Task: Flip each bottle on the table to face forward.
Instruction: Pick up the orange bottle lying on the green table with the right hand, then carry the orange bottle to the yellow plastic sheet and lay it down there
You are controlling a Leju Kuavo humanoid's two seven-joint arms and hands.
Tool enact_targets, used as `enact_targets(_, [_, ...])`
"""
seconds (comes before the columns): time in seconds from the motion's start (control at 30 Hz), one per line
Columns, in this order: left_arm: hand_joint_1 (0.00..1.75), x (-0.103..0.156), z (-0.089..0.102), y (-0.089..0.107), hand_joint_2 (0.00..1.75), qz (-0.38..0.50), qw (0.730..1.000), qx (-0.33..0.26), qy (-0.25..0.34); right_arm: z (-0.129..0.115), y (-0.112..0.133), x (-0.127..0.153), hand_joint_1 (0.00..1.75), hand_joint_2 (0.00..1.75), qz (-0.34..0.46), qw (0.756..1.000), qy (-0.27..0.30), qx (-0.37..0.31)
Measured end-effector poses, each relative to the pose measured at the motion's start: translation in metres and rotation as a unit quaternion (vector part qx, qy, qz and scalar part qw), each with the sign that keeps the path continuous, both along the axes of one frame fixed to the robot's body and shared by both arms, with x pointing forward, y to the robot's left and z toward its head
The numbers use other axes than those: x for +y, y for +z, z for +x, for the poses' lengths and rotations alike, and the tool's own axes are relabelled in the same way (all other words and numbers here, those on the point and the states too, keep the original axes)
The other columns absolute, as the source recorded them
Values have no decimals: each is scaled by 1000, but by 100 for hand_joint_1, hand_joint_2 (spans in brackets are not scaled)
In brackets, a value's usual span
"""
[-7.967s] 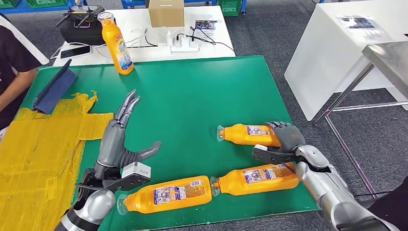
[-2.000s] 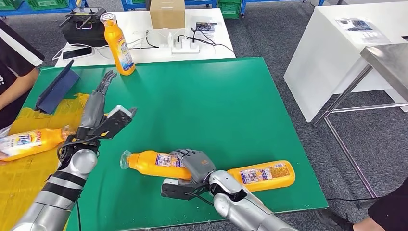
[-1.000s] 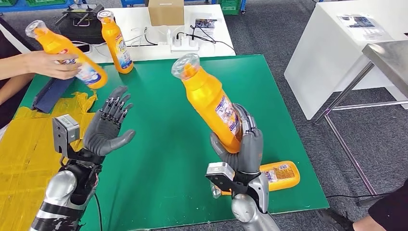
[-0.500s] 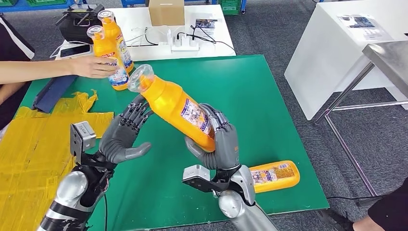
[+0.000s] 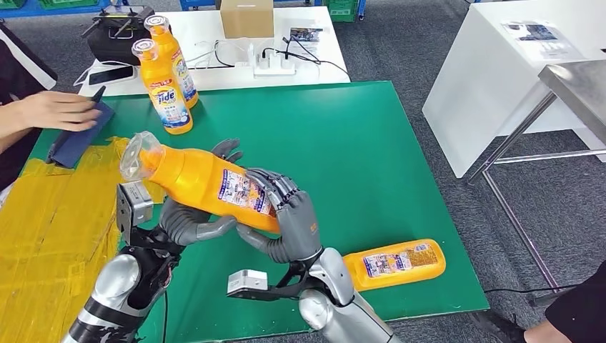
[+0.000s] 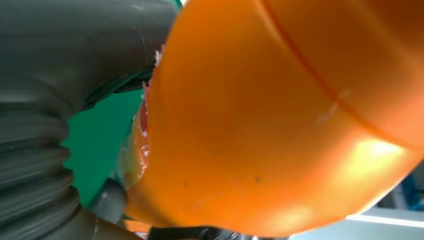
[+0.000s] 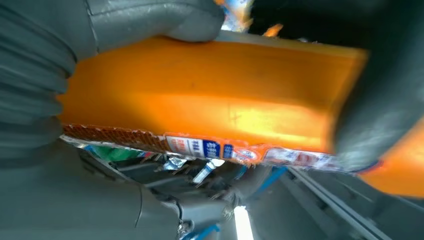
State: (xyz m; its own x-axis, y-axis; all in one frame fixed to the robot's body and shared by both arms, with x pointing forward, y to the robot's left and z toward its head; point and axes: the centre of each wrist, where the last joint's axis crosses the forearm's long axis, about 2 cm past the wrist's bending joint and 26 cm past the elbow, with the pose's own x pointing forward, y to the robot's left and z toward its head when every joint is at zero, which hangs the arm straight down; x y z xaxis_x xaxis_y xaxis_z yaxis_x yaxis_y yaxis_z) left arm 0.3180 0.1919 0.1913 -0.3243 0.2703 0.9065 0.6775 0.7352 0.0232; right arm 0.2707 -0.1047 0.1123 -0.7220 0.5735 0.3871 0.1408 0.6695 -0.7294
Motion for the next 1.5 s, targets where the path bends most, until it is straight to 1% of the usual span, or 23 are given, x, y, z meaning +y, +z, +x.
enact_targets(0.07, [0,-1,0,0,175,-1,1000,3,3,-2,0,5,175,175,-2,1000,9,0])
enact_targets(0.1, [11,-1,1,0,175,-2,1000,6,6,-2,0,8,175,175,-3,1000,13,-1])
enact_targets(0.2, [142,-2,2,-2,175,-7,1000,15,20,-6,0,16,175,175,-5,1000,28,2])
enact_targets(0.23, [175,-2,2,-2,175,-9,999,18,25,-6,1,18,175,175,-5,1000,31,3])
enact_targets(0.37, [175,-4,3,-4,175,-23,998,34,47,-6,2,24,175,175,-2,999,37,13])
enact_targets(0.57, [175,-6,2,-6,175,-34,997,43,62,-7,-1,26,175,175,15,998,42,35])
enact_targets(0.87, [175,-6,-2,-11,175,-33,996,46,70,-11,-4,26,174,175,16,998,46,41])
enact_targets(0.9, [175,-6,-2,-12,175,-33,996,46,70,-11,-4,26,142,175,15,998,46,41])
enact_targets(1.0, [175,-6,-2,-12,175,-32,996,44,75,-12,-5,25,11,175,17,998,46,41])
enact_targets(1.03, [175,-6,-2,-12,175,-29,995,39,81,-13,-6,25,0,175,20,998,45,42])
enact_targets(1.13, [175,-5,-3,-12,175,-3,992,12,123,-24,-10,25,0,175,37,997,42,48])
enact_targets(1.2, [175,1,-3,-13,175,29,984,-15,173,-33,-11,24,0,175,48,996,41,55])
enact_targets(1.27, [175,12,0,-11,175,73,968,-49,235,-42,-9,19,0,175,57,996,37,62])
enact_targets(1.3, [175,19,1,-10,175,101,955,-69,269,-47,-8,14,0,175,60,995,34,66])
enact_targets(1.33, [175,27,3,-9,175,139,937,-91,306,-50,-6,8,0,175,63,995,30,72])
enact_targets(1.37, [175,36,5,-7,175,183,914,-115,344,-54,-4,2,0,175,65,995,26,76])
enact_targets(1.43, [175,55,11,-3,175,273,857,-157,408,-60,0,-11,0,175,69,994,18,84])
enact_targets(1.5, [175,73,18,0,175,344,803,-183,451,-64,5,-25,0,175,72,994,8,84])
